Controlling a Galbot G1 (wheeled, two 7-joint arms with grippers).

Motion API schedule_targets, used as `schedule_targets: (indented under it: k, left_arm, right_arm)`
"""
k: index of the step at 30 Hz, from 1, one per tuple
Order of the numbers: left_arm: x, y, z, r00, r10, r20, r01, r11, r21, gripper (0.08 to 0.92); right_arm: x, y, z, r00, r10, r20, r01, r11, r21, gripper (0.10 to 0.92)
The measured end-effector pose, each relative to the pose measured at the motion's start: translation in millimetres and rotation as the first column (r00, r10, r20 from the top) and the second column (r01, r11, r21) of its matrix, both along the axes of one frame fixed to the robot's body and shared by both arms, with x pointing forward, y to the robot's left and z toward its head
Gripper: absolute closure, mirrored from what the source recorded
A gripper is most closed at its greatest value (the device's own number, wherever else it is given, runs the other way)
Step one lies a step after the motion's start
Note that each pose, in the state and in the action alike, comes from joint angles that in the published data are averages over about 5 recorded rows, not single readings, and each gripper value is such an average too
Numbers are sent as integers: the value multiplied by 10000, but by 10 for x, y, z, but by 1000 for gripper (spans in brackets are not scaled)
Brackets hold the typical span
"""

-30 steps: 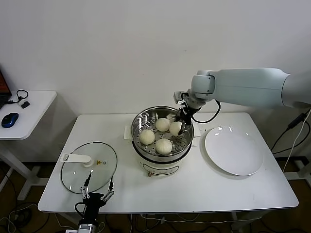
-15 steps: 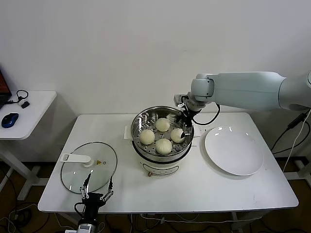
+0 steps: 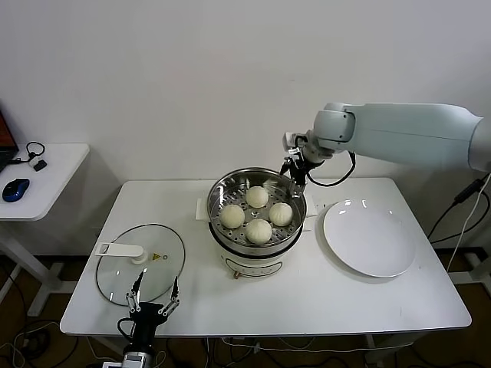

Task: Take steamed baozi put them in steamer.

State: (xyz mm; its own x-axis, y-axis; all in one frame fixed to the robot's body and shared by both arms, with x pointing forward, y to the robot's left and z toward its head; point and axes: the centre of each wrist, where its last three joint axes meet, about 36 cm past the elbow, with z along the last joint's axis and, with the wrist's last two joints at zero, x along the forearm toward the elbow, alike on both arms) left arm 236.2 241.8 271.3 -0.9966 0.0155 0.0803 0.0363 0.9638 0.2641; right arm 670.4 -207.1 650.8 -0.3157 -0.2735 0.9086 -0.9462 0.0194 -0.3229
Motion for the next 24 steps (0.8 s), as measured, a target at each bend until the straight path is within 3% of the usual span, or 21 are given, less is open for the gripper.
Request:
schedule_targets:
  k: [8,15,20,24]
  left_arm:
    - [32,-15,17,10000,-7,56,7,10000,-17,177]
    - [25,3,30,9999,70,86,-70,10000,-22,177]
    - [23,8,44,9999,96,122,-95,10000,-27,177]
    - [22,10,57,9998,103,147,-102,9999,-21,177]
  right_arm:
    - [-265,-227,9,9637,-1561,2166,1268,9816,1430,200]
    - [-587,-415,-49,8626,-3213,3907,2007,9264,3187,200]
    - [-878,-528,-242,7732,-4543,4425,2090,8413,4986,200]
    - [-1148,-586,-446,7163,-5445,4364,1792,7479,6391,200]
